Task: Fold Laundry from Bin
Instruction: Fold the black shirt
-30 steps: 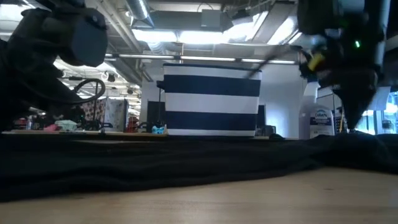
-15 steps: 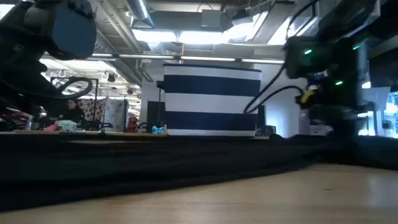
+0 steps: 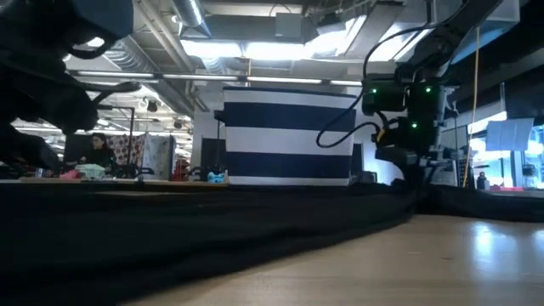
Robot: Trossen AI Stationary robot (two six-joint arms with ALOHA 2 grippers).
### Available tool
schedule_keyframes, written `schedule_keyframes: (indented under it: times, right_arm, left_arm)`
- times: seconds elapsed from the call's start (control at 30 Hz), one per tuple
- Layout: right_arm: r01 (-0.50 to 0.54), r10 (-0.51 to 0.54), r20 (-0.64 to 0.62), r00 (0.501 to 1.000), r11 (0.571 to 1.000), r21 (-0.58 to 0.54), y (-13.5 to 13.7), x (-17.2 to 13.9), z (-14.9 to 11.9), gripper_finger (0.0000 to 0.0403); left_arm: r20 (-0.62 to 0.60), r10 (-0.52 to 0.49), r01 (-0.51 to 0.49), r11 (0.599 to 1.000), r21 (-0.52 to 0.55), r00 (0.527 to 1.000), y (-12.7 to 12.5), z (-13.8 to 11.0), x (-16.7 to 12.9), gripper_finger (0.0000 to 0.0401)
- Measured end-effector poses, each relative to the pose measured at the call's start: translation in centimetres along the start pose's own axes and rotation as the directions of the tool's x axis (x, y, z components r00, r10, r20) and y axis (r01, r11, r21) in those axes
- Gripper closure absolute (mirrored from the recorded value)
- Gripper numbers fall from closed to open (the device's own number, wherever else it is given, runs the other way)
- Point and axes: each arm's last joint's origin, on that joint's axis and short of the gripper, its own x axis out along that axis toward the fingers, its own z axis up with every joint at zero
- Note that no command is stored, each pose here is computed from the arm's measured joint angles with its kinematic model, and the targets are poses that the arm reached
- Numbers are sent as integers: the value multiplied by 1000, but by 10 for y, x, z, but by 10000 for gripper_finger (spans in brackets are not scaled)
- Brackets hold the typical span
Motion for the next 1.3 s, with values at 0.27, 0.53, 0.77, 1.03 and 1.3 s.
schedule_keyframes:
  times: [0.27,0.53,0.77,1.03,1.3]
  right_arm:
    - [-81,88,77,993,992,-97,5,-1,10,384]
    - [-197,221,87,971,955,-220,36,-21,1,384]
    - [-283,374,216,902,889,-359,90,-61,-3,384]
    - [-328,472,241,848,824,-462,137,-75,-45,384]
    - [-260,356,168,919,869,-420,155,-43,-72,384]
  left_arm:
    - [-21,-84,85,995,58,996,-11,-1,3,375]
    - [0,103,-101,984,149,995,-21,5,-26,387]
    - [66,290,-297,936,186,955,-7,16,-51,398]
    - [-4,387,-384,917,111,922,47,12,-43,399]
    - [-8,337,-336,938,84,941,57,8,-31,400]
